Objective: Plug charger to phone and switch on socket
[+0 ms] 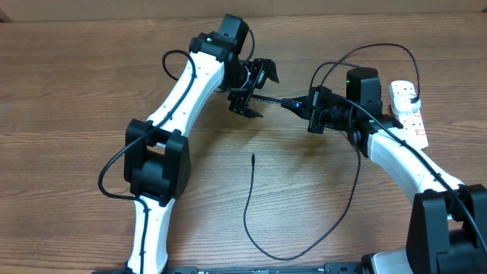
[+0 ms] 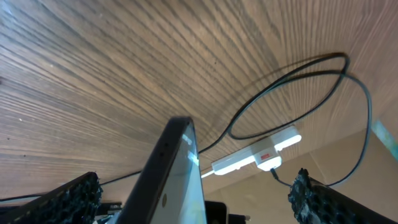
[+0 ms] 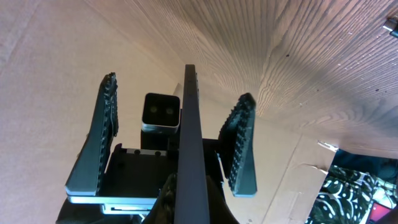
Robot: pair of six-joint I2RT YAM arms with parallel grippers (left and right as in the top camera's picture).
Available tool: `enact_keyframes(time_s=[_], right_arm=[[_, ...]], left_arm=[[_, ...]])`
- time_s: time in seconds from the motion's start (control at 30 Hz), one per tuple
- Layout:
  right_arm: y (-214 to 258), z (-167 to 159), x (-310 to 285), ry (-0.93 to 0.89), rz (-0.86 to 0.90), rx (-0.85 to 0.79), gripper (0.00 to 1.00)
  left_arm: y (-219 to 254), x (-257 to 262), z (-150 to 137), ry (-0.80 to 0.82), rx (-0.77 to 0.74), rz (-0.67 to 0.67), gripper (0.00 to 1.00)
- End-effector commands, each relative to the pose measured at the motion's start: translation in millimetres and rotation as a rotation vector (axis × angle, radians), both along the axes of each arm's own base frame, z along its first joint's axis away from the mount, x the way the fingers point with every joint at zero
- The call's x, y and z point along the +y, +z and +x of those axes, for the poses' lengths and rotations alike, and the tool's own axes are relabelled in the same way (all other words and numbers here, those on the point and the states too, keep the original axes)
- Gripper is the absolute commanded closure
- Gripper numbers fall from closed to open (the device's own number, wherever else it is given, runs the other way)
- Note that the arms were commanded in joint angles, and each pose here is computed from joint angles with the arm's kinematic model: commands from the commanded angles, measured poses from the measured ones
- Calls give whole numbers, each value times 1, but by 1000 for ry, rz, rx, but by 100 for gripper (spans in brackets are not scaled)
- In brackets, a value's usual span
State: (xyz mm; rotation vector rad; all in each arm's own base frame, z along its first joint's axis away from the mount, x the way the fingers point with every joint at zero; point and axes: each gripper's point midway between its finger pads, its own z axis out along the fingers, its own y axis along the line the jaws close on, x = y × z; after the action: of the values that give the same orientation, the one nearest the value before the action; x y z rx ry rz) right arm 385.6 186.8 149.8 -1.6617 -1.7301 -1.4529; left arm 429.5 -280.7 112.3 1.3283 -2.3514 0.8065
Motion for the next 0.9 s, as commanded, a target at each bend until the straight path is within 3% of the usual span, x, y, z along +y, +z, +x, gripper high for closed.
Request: enact_keyframes(time_s=[0.0,0.17,0.23,0.3,0.37,0.87], right_arm=[[11,2,4,-37,73,83,96],[11,3,3,-43,69,82,96],[10,4,2,-48,65,81,96],[10,4,2,-48,65,81,96],[10,4,2,-49,65,81,96],[11,4,2,-48,65,77,96]], left_arm=[[8,2,5,26,-21,15,0],[6,4,5,29,-22,27,2],[6,4,5,29,-22,28,14],[6,4,6,30,-23,27,32],[6,4,6,29,-23,28,41],[6,3,6,29,-26,26,78]])
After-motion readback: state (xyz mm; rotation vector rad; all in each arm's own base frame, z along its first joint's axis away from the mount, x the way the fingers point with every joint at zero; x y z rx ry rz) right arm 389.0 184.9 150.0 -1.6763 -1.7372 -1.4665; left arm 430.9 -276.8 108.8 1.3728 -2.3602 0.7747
